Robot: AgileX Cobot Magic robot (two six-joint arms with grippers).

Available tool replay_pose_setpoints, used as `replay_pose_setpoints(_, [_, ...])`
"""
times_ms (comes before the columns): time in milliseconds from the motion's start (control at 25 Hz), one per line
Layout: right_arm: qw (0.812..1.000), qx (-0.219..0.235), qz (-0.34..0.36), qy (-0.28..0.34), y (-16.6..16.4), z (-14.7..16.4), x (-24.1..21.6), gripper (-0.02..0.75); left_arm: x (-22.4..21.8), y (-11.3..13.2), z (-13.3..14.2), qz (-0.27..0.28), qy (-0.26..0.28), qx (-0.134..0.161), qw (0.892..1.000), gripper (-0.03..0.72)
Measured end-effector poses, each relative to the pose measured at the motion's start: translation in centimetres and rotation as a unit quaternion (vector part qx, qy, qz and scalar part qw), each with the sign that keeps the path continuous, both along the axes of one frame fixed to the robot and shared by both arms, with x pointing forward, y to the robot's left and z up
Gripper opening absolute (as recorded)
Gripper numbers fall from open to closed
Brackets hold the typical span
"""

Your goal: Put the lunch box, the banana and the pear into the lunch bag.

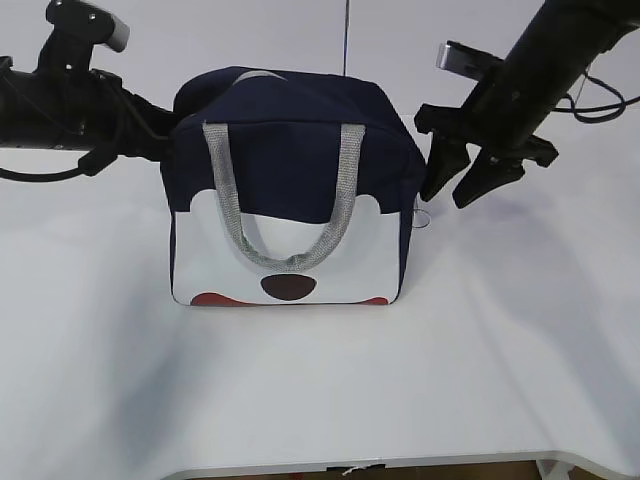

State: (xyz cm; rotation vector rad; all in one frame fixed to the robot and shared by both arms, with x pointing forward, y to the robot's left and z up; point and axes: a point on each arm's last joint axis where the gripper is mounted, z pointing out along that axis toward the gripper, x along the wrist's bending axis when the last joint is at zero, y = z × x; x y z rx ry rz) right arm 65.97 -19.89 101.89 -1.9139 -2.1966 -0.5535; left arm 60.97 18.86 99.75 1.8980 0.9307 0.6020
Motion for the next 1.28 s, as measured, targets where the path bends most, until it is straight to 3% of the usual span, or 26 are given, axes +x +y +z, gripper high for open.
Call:
replay_pose_setpoints(240, [0.996, -0.030, 0.051, -0.063, -0.7, 3.3, -1.0, 0.401, -0.1, -0.1, 0.1, -0.008, -0.001, -0.006, 1.000, -0.018])
replay_pose_setpoints(400, [0.984, -0.044, 0.121, -0.125, -1.0, 6.3, -2.3, 0.401, -0.1, -0.3, 0.1, -0.017, -0.003, -0.006, 1.000, -0.011])
replay_pose_setpoints(640, [0.950, -0.079, 0.227, -0.200, -1.4, 9.4, -3.9, 0.401, -0.3, -0.2, -0.1, -0.045, -0.011, 0.029, 0.999, 0.005])
replay_pose_setpoints(960, [0.890, -0.125, 0.360, -0.251, -1.7, 10.2, -4.5, 0.401, -0.5, -0.2, -0.3, -0.073, -0.019, 0.066, 0.995, 0.029])
replay_pose_setpoints(1280, [0.881, -0.129, 0.377, -0.257, -1.7, 10.3, -4.5, 0.401, -1.4, 0.1, 1.1, -0.120, -0.058, 0.136, 0.982, 0.101])
